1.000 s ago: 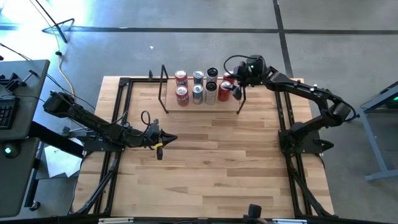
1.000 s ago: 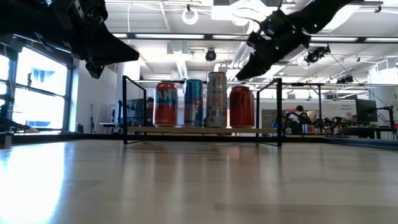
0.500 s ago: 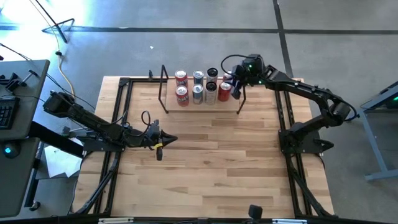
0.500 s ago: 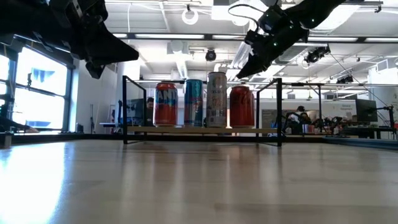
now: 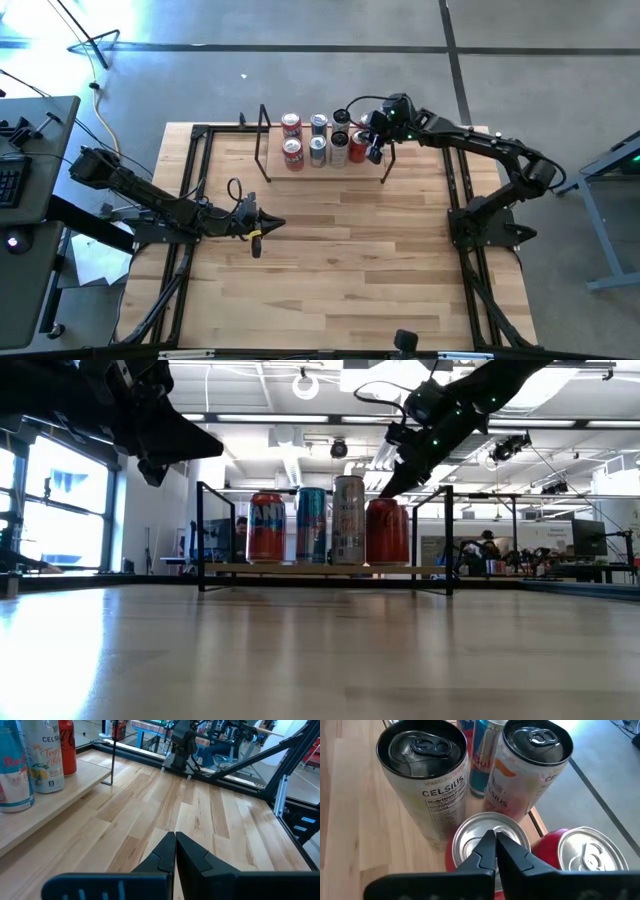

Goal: Place canned beverage on shelf
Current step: Put the red black soda can on the shelf aligned with the other red black soda can

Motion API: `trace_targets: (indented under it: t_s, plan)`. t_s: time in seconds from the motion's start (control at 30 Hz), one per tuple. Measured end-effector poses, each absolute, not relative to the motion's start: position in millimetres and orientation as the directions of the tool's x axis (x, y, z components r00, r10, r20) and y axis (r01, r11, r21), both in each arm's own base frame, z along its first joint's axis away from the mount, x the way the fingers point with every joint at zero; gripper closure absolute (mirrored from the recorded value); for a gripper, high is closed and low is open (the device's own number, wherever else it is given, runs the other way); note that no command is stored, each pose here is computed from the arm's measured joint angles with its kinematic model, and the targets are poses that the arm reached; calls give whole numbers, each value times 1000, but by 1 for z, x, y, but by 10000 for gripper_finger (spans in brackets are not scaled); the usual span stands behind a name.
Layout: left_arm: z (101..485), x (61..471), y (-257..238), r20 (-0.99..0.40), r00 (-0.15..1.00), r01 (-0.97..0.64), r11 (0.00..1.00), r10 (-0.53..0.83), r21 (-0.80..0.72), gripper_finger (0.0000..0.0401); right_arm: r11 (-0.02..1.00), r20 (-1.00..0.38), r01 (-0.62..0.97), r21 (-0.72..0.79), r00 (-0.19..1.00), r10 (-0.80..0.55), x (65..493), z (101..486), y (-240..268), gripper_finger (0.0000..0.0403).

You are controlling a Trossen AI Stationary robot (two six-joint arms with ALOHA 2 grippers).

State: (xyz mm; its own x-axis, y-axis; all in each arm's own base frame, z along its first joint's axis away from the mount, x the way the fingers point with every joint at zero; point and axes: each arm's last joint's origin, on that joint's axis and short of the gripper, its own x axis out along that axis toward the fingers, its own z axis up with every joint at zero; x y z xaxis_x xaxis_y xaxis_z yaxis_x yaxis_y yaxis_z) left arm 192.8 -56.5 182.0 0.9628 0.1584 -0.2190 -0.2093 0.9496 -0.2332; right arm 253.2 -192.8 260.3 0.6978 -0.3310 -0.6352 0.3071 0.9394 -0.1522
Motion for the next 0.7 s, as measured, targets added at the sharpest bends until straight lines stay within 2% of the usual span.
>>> trace_targets:
  t_s: [0.7]
  plan:
    - [183,193,-57,-214,965,-203,950,153,-237,398,944,-682,295,-147,661,-313,244,263,-186,403]
